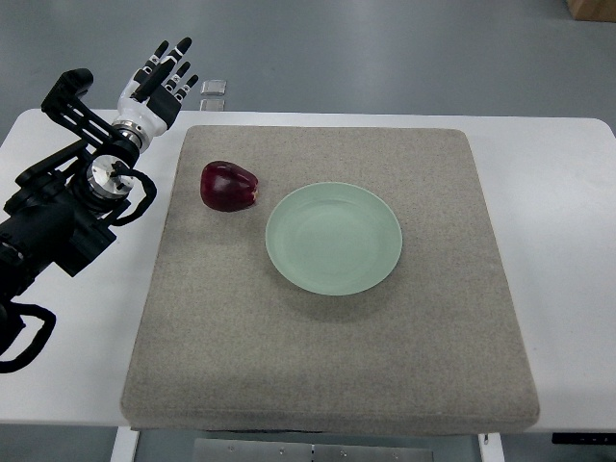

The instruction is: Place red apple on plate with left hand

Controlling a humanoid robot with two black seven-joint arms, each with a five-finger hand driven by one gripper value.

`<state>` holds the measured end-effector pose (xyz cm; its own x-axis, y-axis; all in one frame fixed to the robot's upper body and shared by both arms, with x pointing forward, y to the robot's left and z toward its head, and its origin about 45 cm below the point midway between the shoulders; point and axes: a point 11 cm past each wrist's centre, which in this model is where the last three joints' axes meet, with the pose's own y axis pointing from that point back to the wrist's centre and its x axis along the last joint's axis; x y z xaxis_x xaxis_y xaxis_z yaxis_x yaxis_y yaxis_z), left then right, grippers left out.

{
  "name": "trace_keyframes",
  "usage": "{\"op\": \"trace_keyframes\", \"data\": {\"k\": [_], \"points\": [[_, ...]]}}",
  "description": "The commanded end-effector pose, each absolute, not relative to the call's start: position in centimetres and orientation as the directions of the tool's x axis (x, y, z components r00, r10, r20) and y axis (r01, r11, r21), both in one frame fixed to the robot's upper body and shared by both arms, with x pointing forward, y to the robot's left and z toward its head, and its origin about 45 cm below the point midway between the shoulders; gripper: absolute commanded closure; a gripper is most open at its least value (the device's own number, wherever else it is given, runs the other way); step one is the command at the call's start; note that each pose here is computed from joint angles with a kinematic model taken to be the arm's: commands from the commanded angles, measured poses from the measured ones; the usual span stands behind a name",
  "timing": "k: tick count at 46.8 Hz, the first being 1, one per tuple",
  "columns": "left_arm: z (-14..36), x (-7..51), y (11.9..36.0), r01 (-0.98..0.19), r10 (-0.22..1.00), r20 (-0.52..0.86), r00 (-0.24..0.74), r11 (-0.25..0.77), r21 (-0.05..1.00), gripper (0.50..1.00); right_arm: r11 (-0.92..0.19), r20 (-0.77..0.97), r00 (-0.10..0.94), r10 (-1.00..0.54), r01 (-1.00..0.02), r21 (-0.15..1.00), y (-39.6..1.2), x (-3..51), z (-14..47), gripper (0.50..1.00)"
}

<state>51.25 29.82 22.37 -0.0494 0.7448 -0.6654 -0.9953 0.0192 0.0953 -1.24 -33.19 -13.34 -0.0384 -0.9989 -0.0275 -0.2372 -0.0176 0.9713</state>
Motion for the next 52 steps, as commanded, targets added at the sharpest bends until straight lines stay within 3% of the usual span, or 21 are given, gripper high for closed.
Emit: {"op": "trace_keyframes", "data": {"k": [1, 52], "points": [[22.4, 51.3, 29.8, -0.995, 0.744, -0.666, -0.05, 0.019, 0.095, 0.506, -0.018, -0.028, -0.038, -0.999, -0.237, 0.971, -33.2, -1.2, -13.3, 0.536], [24.2, 51.9, 30.3, -0.997, 0.779, -0.627, -0.018, 0.031, 0.067, 0.506, -0.018, -0.028, -0.038, -0.999, -0.237, 0.971, -33.2, -1.2, -13.3, 0.536]]}}
